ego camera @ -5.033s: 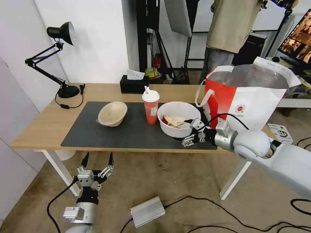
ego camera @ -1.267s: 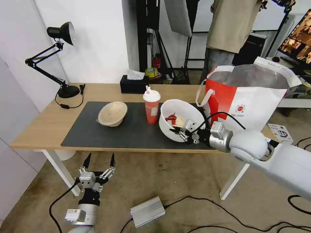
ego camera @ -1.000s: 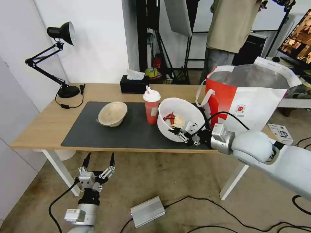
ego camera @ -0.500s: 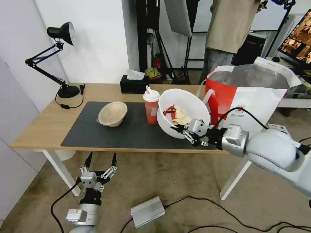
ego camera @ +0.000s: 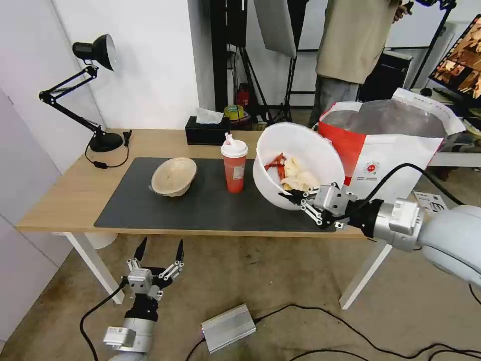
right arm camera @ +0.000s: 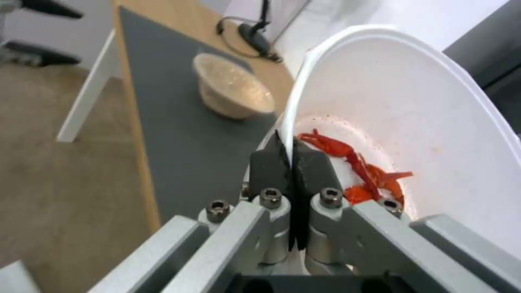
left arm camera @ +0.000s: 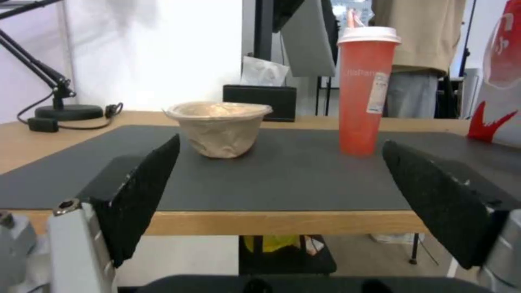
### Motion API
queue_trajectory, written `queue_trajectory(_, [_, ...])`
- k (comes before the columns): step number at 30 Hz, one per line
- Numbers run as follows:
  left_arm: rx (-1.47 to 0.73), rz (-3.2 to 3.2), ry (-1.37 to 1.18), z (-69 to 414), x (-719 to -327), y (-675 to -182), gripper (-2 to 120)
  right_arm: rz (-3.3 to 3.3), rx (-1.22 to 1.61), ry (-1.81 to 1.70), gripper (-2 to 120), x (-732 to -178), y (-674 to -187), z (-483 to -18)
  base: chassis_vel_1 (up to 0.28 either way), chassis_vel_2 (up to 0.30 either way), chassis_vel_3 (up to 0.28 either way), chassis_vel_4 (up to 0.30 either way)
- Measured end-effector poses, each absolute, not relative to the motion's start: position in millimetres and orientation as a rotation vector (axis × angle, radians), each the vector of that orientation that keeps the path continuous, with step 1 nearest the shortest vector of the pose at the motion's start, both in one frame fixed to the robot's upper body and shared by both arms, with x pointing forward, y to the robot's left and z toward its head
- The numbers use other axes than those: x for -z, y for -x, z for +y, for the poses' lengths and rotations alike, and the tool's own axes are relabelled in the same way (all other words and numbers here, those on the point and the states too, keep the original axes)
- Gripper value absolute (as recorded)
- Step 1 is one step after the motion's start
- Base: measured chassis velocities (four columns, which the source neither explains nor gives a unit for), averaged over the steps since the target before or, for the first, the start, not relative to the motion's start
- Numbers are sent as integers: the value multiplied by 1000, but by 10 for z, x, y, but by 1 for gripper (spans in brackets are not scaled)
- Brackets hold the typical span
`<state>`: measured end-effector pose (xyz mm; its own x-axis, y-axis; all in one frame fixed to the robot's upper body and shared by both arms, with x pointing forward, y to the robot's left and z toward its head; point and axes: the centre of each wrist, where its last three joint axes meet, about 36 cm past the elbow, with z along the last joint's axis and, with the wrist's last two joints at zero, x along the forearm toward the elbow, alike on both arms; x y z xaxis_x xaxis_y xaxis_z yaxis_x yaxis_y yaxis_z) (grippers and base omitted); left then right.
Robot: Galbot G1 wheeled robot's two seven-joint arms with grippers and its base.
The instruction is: Pick up the trash from the table and place it into the takeout bag.
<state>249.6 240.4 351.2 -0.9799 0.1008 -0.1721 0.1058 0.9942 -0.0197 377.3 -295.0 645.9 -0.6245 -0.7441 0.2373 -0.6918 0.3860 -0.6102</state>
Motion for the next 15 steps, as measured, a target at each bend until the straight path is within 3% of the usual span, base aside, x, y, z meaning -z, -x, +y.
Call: queue_trajectory(15, [22, 2951, -192, 2416, -3631, -2558, 100, 2575, 1041, 1069, 0, -6860, -4013, -3275, 0, 0, 0, 0])
